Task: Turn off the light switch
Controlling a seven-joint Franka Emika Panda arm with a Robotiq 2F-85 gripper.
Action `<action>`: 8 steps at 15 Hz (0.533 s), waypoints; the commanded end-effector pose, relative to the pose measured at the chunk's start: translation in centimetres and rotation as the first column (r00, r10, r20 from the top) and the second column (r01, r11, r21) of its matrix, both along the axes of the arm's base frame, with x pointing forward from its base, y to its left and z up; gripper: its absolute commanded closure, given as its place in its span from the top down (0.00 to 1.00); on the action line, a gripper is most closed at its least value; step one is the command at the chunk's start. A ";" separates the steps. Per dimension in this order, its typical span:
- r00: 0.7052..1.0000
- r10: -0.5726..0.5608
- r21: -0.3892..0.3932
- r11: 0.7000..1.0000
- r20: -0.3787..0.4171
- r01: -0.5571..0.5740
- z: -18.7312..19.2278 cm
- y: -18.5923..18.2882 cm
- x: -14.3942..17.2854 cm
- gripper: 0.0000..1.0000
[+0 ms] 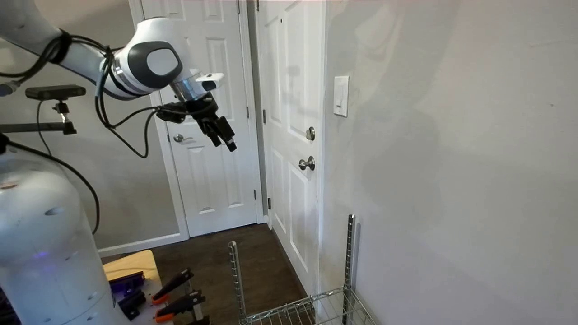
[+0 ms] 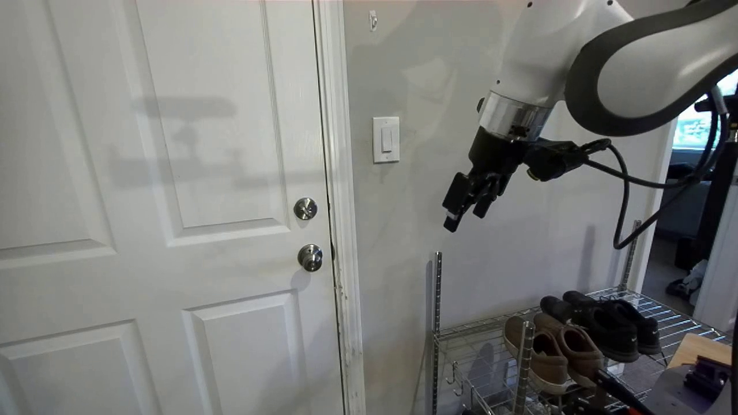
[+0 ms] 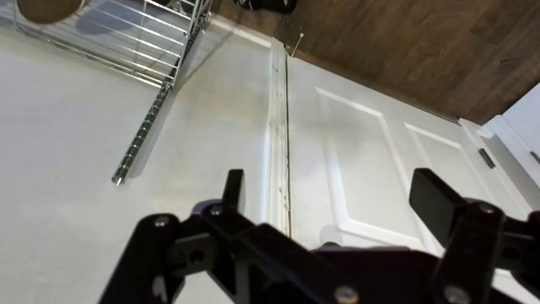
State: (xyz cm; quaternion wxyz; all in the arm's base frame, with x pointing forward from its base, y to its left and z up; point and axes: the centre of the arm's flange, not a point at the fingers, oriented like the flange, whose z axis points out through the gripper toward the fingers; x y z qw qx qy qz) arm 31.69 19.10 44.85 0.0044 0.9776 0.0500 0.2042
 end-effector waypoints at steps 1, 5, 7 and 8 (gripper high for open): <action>0.991 0.029 -0.021 0.999 0.128 -0.027 -0.9 -0.2 -0.2 1.00; 0.964 0.080 -0.037 0.997 0.255 -0.073 -0.4 -0.1 -0.4 1.00; 0.945 0.091 -0.038 0.996 0.313 -0.083 0.4 0.2 -0.1 1.00; 0.936 0.087 -0.035 0.996 0.340 -0.080 0.6 0.2 0.0 1.00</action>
